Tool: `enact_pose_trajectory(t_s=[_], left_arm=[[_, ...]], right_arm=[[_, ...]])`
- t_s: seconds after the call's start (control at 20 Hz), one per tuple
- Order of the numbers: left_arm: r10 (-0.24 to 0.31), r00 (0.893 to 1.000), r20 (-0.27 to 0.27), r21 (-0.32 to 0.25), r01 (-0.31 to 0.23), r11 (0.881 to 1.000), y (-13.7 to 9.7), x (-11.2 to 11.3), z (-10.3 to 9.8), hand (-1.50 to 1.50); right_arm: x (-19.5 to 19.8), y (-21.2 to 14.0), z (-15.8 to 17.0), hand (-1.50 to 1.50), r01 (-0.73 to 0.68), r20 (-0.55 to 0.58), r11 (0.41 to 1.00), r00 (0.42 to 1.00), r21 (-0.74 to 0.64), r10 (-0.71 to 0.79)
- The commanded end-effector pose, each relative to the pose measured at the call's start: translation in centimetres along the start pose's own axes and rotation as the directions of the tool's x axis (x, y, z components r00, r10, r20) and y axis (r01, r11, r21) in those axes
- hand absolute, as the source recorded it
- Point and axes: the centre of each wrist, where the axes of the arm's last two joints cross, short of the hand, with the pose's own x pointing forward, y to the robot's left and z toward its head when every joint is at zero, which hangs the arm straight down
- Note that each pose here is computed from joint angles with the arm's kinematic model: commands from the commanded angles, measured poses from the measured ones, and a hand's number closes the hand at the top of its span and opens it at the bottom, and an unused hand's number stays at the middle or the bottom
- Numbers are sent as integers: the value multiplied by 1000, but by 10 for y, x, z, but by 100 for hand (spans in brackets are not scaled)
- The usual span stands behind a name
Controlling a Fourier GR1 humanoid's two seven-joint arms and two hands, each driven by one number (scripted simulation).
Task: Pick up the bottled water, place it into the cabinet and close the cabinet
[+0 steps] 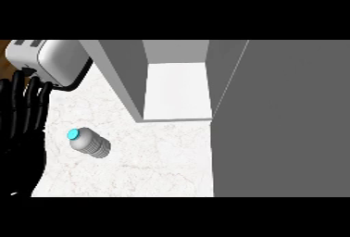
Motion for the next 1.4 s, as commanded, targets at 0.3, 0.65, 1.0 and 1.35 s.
enact_pose_trajectory(t_s=[0.3,0.65,1.0,1.35], left_arm=[[229,908,-351,95,-209,973,-10,-41,21,-150],[326,830,-454,182,-271,945,-3,-11,49,-150],[302,843,-446,182,-245,952,19,-12,63,-150],[275,849,-450,184,-213,960,33,-5,82,-150]], right_arm=[[-5,23,35,-150,263,-207,965,944,8,-256],[13,21,69,-150,374,-297,927,882,-29,-366],[22,8,87,-150,388,-307,922,875,-18,-374],[9,3,103,-150,381,-304,924,879,-14,-367]])
